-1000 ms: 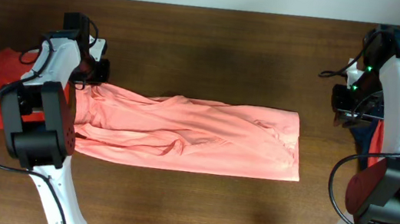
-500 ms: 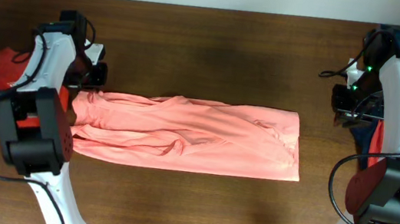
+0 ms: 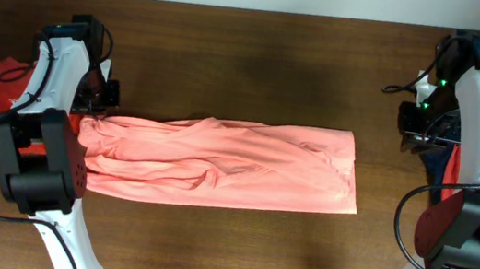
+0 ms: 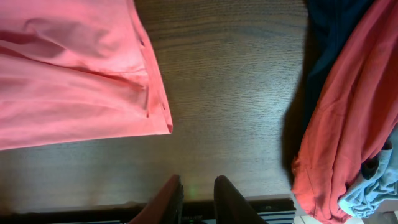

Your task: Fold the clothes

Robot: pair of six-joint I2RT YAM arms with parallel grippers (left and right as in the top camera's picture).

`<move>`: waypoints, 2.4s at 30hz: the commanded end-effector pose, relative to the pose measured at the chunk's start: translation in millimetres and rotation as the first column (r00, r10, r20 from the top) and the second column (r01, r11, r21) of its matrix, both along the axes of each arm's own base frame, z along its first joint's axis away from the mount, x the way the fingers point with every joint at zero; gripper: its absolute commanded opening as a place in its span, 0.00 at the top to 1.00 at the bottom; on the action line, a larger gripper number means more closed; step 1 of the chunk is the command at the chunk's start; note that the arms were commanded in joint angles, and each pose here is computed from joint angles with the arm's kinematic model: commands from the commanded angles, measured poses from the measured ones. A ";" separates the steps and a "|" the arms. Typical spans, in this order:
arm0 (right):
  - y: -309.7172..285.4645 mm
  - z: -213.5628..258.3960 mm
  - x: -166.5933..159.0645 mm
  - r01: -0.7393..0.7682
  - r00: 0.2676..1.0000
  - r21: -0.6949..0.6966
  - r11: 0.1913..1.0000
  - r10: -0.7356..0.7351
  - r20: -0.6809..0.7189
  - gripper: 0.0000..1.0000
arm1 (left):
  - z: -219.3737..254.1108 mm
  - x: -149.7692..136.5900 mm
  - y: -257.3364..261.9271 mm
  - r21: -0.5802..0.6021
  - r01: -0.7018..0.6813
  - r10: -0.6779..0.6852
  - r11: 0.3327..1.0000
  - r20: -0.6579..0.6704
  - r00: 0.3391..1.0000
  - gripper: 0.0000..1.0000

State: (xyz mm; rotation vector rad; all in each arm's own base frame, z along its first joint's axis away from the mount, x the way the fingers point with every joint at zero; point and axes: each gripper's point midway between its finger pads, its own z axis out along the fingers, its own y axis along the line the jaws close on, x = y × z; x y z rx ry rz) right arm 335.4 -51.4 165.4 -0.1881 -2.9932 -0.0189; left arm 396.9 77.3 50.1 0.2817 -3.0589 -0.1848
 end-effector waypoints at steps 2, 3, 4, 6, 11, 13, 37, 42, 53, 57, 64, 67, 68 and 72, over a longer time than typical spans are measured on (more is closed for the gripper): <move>-4.3 10.7 -0.2 0.014 0.999 -0.018 1.000 -0.013 0.032 0.76 | 32.0 5.2 11.3 0.076 -0.068 0.062 0.995 0.079 0.995 0.99; -4.3 10.7 -0.3 0.014 0.999 -0.018 1.000 -0.013 0.031 0.76 | 34.9 5.2 11.2 0.076 -0.070 0.063 0.995 0.086 0.994 1.00; -4.3 10.7 -0.4 0.014 0.999 -0.018 1.000 -0.013 0.031 0.73 | 38.8 4.9 11.2 0.077 -0.072 0.065 0.994 0.094 0.993 0.99; -4.2 10.8 -0.9 0.014 0.999 -0.018 1.000 -0.013 0.029 0.73 | 44.7 2.5 11.0 0.078 -0.072 0.064 0.994 0.098 0.993 1.00; -4.1 10.8 -1.0 0.014 1.000 -0.017 1.000 -0.014 0.028 0.72 | 51.3 -16.1 25.4 0.176 -0.106 0.100 0.979 0.043 0.994 1.00; -4.1 10.8 -1.0 0.014 1.000 -0.017 1.000 -0.014 0.028 0.71 | 50.9 -20.9 26.0 0.189 -0.109 0.106 0.976 0.025 0.994 0.99; -3.4 10.6 -1.2 0.022 0.999 -0.014 1.000 -0.022 0.027 0.68 | 37.9 -113.4 7.1 0.398 -0.059 0.190 0.915 -0.298 0.935 0.99; -3.3 10.6 -1.2 0.022 0.999 -0.013 1.000 -0.022 0.027 0.68 | 25.3 -132.5 6.8 0.400 -0.032 0.190 0.916 -0.362 0.913 0.67; -2.2 10.6 -1.0 0.023 0.999 -0.007 1.000 -0.023 0.028 0.68 | 13.9 -134.5 16.5 0.400 -0.075 0.225 0.914 -0.341 0.913 0.38; -2.2 10.6 -1.0 0.023 0.999 -0.007 1.000 -0.023 0.028 0.68 | 11.1 -136.0 12.6 0.371 -0.098 0.235 0.924 -0.346 0.908 0.35; -2.2 10.6 -1.0 0.023 0.999 -0.007 1.000 -0.023 0.028 0.68 | 6.8 -132.3 8.9 0.350 -0.116 0.238 0.929 -0.330 0.913 0.97; -2.2 10.6 -1.0 0.023 0.999 -0.007 1.000 -0.023 0.028 0.68 | 6.7 -125.8 11.4 0.358 -0.122 0.238 0.926 -0.301 0.923 1.00; -2.2 10.6 -1.0 0.023 0.999 -0.007 1.000 -0.023 0.028 0.68 | 7.0 -121.8 11.8 0.357 -0.128 0.239 0.925 -0.286 0.928 1.00; -2.2 10.6 -1.0 0.023 0.999 -0.007 1.000 -0.023 0.028 0.68 | 16.3 -95.5 15.3 0.358 -0.152 0.233 0.921 -0.193 0.953 1.00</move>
